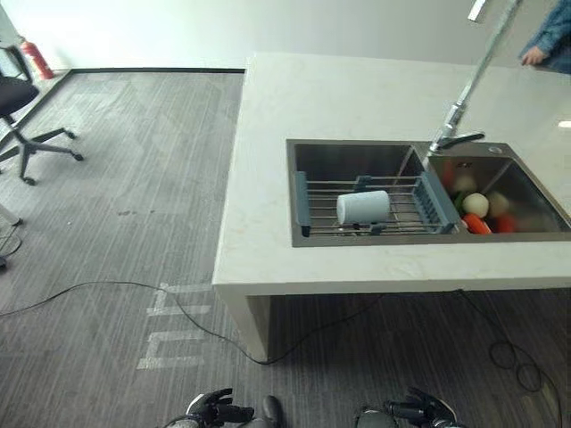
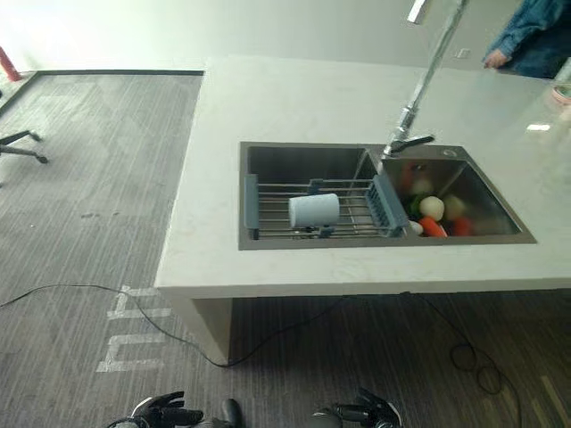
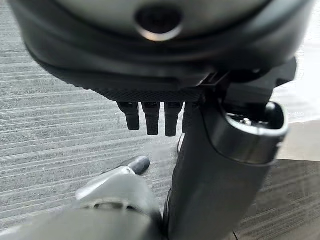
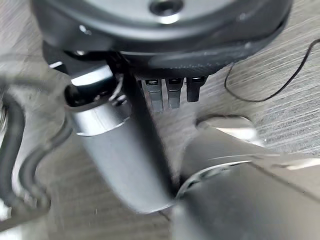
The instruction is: Place the dishes in the dishwasher.
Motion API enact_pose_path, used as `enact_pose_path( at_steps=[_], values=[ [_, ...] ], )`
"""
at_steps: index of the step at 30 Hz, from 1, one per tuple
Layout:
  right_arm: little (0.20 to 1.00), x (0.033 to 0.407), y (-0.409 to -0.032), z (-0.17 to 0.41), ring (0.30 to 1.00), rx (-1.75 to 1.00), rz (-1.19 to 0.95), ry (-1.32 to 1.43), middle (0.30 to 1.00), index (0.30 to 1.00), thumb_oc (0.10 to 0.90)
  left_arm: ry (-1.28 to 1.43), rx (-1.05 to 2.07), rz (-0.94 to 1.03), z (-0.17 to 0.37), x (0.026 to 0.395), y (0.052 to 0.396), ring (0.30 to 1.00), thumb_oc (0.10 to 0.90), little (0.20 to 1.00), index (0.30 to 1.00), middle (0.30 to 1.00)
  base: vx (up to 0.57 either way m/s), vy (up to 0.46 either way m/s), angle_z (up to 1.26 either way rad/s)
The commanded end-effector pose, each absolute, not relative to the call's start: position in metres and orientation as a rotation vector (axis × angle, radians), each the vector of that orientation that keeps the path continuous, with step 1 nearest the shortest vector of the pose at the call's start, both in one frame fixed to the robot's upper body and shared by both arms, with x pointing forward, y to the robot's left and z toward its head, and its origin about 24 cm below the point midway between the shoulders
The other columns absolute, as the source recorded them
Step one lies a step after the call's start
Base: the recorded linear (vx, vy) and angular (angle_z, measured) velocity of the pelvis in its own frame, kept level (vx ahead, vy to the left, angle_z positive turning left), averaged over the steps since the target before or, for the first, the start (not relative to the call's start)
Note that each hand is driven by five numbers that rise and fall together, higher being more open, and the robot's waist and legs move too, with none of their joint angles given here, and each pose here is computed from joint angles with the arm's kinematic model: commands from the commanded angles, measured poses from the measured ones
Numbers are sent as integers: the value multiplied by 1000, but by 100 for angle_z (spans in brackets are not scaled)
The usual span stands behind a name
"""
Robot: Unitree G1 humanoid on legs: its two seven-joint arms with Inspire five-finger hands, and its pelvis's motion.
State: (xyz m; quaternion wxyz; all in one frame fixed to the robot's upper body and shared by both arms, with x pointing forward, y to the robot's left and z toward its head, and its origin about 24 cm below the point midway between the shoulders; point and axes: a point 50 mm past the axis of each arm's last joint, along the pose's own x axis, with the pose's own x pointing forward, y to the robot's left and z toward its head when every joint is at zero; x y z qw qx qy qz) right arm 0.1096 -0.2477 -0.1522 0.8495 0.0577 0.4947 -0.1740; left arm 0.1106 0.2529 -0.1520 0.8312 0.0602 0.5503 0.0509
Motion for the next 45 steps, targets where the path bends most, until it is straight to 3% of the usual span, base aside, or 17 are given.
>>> enact_pose_path(
  at_steps=[1, 4, 14, 21, 29, 37, 41, 45],
  values=[
    [900, 97, -273, -148, 900, 56, -426, 1061, 900, 900, 800, 1215, 87, 174, -157, 87, 256, 900, 800, 900, 900, 900, 169, -647, -6],
    [900, 93, -282, -146, 900, 45, -450, 1066, 900, 900, 800, 1201, -83, 319, -159, 77, 254, 900, 800, 900, 900, 900, 215, -629, 31],
    [900, 84, -305, -139, 900, 0, -462, 1094, 900, 900, 800, 1089, -151, 342, -150, 110, 255, 900, 800, 900, 900, 900, 130, -114, -10],
    [900, 78, -287, -148, 900, 58, -453, 1119, 900, 900, 800, 1163, -249, 489, -159, 84, 255, 900, 800, 900, 900, 900, 102, 145, 2],
    [900, 72, -301, -144, 900, 96, -496, 1131, 900, 900, 800, 813, -299, 802, -129, 88, 317, 900, 800, 900, 900, 900, 38, 56, 0],
    [900, 66, -310, -142, 900, 120, -547, 1145, 900, 900, 800, 741, -201, 1007, -102, 69, 370, 900, 800, 900, 900, 900, 2, 10, 3],
    [900, 59, -315, -141, 900, 132, -576, 1162, 900, 900, 800, 709, 1, 1138, -70, 61, 413, 900, 800, 900, 900, 900, 0, 0, 0],
    [900, 57, -317, -140, 900, 142, -598, 1161, 900, 900, 800, 545, 308, 1261, 4, 71, 471, 900, 800, 900, 900, 900, 0, -8, 2]
  ],
)
